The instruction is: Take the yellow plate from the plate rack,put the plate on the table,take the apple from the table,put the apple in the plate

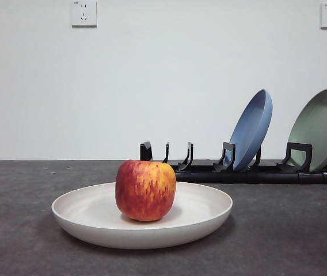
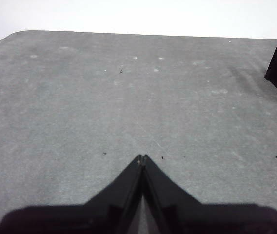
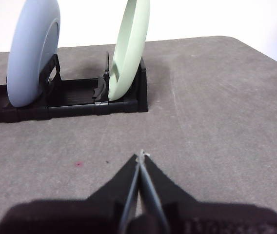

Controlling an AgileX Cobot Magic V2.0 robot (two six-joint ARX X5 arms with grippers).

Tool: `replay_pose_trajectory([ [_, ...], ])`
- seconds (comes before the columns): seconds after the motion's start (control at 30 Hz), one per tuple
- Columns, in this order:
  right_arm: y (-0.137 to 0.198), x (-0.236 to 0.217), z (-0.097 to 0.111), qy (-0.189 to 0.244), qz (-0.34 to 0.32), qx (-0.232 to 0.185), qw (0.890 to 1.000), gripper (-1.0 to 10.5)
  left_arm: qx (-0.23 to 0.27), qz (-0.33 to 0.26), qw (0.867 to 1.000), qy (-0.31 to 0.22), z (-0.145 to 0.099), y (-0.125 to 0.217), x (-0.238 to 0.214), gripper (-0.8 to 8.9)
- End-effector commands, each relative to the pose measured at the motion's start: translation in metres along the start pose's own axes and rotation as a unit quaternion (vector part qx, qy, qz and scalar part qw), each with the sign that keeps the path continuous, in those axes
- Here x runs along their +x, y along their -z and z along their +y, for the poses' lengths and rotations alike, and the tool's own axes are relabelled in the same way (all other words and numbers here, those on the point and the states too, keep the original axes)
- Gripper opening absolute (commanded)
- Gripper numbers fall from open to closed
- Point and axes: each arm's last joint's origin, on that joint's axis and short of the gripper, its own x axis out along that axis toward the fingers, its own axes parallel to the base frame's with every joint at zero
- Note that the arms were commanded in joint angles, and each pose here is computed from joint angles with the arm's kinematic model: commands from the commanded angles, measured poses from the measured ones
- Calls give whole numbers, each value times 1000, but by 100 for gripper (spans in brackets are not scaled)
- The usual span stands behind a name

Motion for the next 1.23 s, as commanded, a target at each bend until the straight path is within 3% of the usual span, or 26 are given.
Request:
replay_pose_trajectory([
  [0.03,2,1,0,0,0,6,1000,1,-2,3,1000,-3,1,3,1,-3],
  [1.23,2,1,0,0,0,6,1000,1,-2,3,1000,-3,1,3,1,-3],
])
